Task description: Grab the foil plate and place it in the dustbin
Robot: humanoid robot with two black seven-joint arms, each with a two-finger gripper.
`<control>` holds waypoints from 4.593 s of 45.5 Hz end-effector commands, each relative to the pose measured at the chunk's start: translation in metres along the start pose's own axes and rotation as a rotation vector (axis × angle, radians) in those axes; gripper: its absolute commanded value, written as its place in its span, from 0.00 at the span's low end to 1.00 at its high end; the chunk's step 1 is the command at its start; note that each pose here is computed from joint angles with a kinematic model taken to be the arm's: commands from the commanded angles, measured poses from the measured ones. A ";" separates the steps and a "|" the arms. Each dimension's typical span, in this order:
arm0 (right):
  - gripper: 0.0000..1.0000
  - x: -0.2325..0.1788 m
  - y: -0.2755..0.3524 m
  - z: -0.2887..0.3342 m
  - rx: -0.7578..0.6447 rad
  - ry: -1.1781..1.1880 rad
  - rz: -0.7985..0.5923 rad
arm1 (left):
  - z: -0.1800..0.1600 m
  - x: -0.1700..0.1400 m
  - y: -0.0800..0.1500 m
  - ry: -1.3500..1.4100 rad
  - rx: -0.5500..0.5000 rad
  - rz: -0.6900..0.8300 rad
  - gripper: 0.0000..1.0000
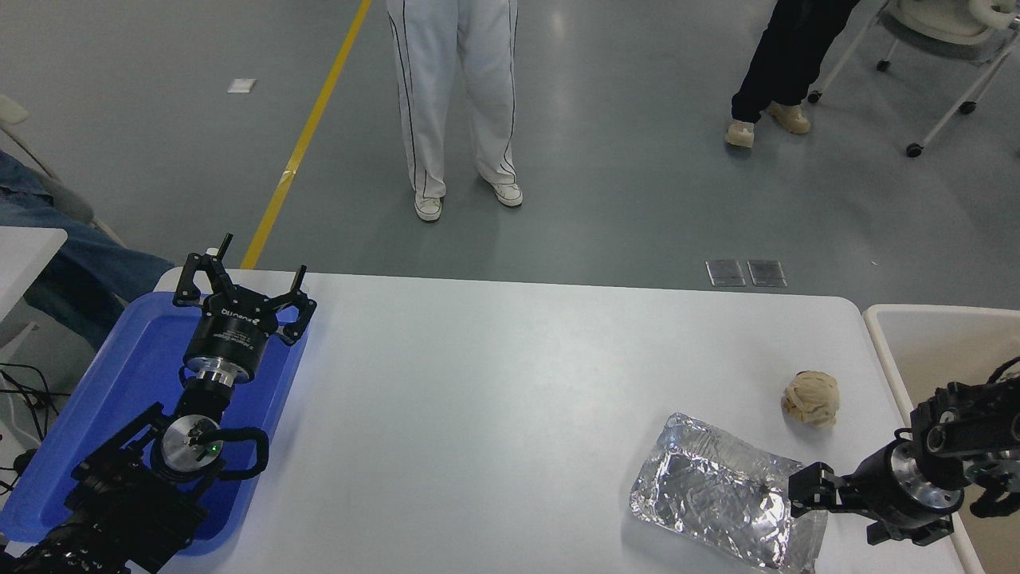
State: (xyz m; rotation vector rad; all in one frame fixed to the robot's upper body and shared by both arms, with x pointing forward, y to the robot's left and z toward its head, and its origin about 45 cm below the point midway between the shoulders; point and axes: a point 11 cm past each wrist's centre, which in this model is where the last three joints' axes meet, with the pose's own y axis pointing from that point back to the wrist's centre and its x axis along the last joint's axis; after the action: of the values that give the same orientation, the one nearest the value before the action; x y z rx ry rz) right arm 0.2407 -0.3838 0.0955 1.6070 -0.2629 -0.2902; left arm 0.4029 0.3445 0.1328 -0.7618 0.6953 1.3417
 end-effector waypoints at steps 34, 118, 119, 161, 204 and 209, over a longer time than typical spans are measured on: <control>0.00 -0.017 -0.022 0.002 0.044 -0.156 -0.051 | 0.000 0.000 0.000 0.000 0.001 0.000 1.00; 0.00 0.077 0.262 -0.080 0.076 0.128 0.137 | 0.000 0.001 0.000 -0.001 0.001 0.003 1.00; 0.00 0.076 0.266 -0.082 0.076 0.136 0.145 | 0.000 0.001 0.001 -0.001 0.002 0.004 1.00; 0.00 0.078 0.312 -0.051 -0.130 0.120 0.241 | 0.000 0.001 0.000 -0.002 0.001 0.004 1.00; 0.00 0.040 0.279 0.176 -0.260 -0.318 0.189 | 0.000 0.000 0.000 0.000 0.000 0.001 1.00; 0.00 0.043 0.278 0.181 -0.269 -0.327 0.197 | 0.000 0.001 0.001 0.000 0.000 0.003 1.00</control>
State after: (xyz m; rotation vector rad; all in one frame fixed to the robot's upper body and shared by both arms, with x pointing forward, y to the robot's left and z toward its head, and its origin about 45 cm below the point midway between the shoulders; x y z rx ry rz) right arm 0.2345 -0.5645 0.3691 1.2794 -0.5756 -0.3791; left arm 0.4027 0.3447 0.1325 -0.7617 0.6957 1.3428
